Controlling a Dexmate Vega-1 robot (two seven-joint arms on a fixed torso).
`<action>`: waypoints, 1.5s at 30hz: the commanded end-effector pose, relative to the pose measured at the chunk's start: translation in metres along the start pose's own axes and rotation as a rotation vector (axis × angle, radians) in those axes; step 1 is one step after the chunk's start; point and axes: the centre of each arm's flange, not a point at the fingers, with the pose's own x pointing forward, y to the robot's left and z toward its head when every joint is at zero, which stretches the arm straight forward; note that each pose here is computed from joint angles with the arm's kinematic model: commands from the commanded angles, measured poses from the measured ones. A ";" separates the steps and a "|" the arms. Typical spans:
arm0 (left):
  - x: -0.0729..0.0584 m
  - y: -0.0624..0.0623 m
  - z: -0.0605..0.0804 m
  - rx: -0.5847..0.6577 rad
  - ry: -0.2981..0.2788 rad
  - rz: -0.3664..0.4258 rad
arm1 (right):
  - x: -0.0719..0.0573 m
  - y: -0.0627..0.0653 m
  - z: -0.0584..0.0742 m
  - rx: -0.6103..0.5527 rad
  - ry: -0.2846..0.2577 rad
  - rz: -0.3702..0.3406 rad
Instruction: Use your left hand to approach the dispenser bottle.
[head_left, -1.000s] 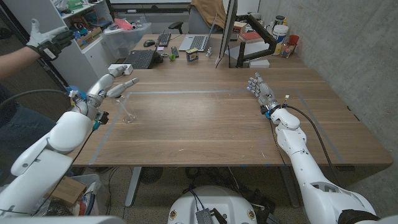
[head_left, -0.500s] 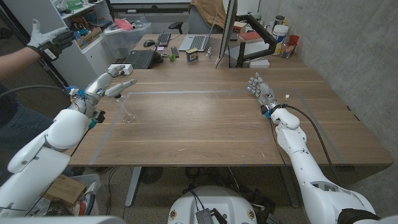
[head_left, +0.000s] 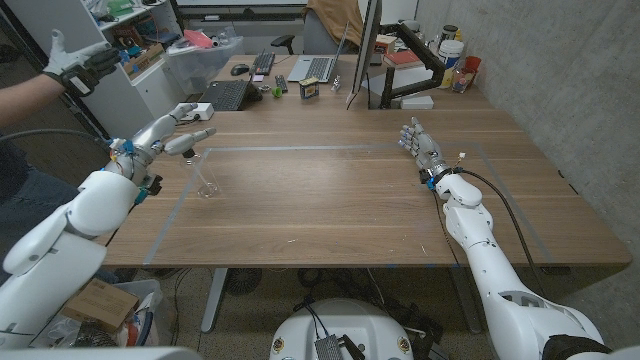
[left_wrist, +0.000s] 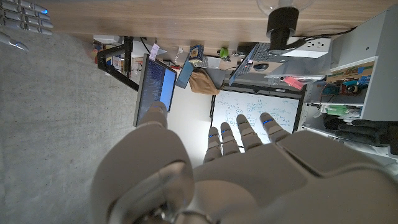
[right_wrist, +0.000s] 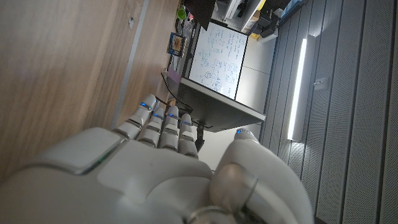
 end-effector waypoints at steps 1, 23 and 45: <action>0.002 0.008 -0.008 0.075 0.011 -0.019 | 0.002 0.003 0.002 -0.008 -0.002 -0.002; 0.007 0.017 -0.018 0.226 0.020 -0.014 | 0.009 0.003 0.007 -0.019 -0.004 -0.002; 0.023 0.016 -0.024 0.280 0.050 -0.068 | 0.009 0.003 0.008 -0.018 -0.010 -0.006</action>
